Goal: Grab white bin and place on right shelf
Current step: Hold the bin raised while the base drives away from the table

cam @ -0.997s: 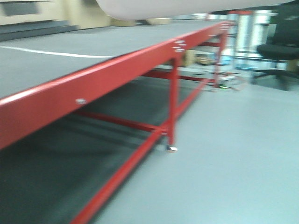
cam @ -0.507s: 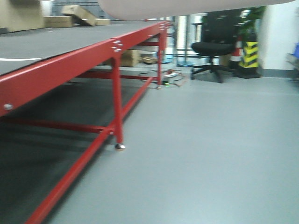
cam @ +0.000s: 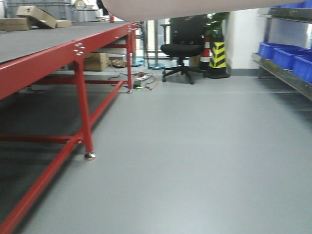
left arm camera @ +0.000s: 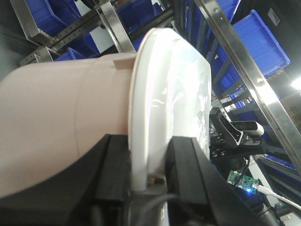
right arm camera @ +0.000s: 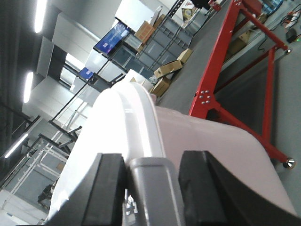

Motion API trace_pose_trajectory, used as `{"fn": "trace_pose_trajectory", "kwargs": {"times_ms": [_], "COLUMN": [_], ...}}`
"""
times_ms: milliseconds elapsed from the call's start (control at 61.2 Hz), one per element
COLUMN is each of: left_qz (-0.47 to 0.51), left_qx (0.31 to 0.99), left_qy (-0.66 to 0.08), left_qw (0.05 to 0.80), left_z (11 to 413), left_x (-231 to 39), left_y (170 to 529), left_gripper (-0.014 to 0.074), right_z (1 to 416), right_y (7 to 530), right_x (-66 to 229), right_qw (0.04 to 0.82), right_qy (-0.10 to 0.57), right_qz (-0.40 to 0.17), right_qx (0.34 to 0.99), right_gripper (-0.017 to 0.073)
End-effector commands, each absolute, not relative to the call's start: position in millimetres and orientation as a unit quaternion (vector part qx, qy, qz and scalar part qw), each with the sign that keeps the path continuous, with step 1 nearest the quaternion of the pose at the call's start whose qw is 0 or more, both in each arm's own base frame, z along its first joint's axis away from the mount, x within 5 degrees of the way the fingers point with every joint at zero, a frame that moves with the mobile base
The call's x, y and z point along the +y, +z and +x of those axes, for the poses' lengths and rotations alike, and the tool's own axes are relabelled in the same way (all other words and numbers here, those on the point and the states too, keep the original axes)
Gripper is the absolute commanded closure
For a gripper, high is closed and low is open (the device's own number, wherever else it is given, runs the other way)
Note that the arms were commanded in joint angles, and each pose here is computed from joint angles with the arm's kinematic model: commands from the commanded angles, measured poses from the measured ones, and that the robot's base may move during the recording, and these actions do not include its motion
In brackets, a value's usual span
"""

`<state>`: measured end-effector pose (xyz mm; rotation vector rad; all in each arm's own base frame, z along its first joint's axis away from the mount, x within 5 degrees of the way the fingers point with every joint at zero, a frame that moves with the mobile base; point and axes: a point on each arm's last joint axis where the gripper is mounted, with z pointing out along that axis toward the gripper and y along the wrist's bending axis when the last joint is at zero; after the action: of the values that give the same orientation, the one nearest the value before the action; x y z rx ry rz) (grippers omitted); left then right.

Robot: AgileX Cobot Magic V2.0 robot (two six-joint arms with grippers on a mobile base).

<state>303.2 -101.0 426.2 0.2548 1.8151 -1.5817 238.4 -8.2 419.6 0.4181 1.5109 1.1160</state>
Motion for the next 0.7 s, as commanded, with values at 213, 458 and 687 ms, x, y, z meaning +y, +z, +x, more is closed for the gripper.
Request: {"fn": "trace_pose_trajectory", "kwargs": {"times_ms": [213,458,687], "left_qz": [0.211,0.211,0.211], "left_qx": [0.651,0.651,0.651], "left_qy": [-0.651,-0.651,-0.651], "left_qw": [0.328,0.328,0.328], "left_z": [266.8,266.8,266.8], "left_x": [-113.4,-113.4,-113.4], "left_y": [453.2,453.2,453.2], "left_gripper": [0.0720,0.0720,0.0720], "right_z": [220.5,220.5,220.5], "right_y": [451.0,451.0,451.0], "right_x": [7.1,7.1,7.1], "right_qw": [0.571,0.571,0.571], "right_qy": [0.556,0.556,0.556], "right_qz": [0.127,0.127,0.127], "right_qx": [0.591,0.591,0.591], "right_gripper": [0.0501,0.0501,0.0501]}}
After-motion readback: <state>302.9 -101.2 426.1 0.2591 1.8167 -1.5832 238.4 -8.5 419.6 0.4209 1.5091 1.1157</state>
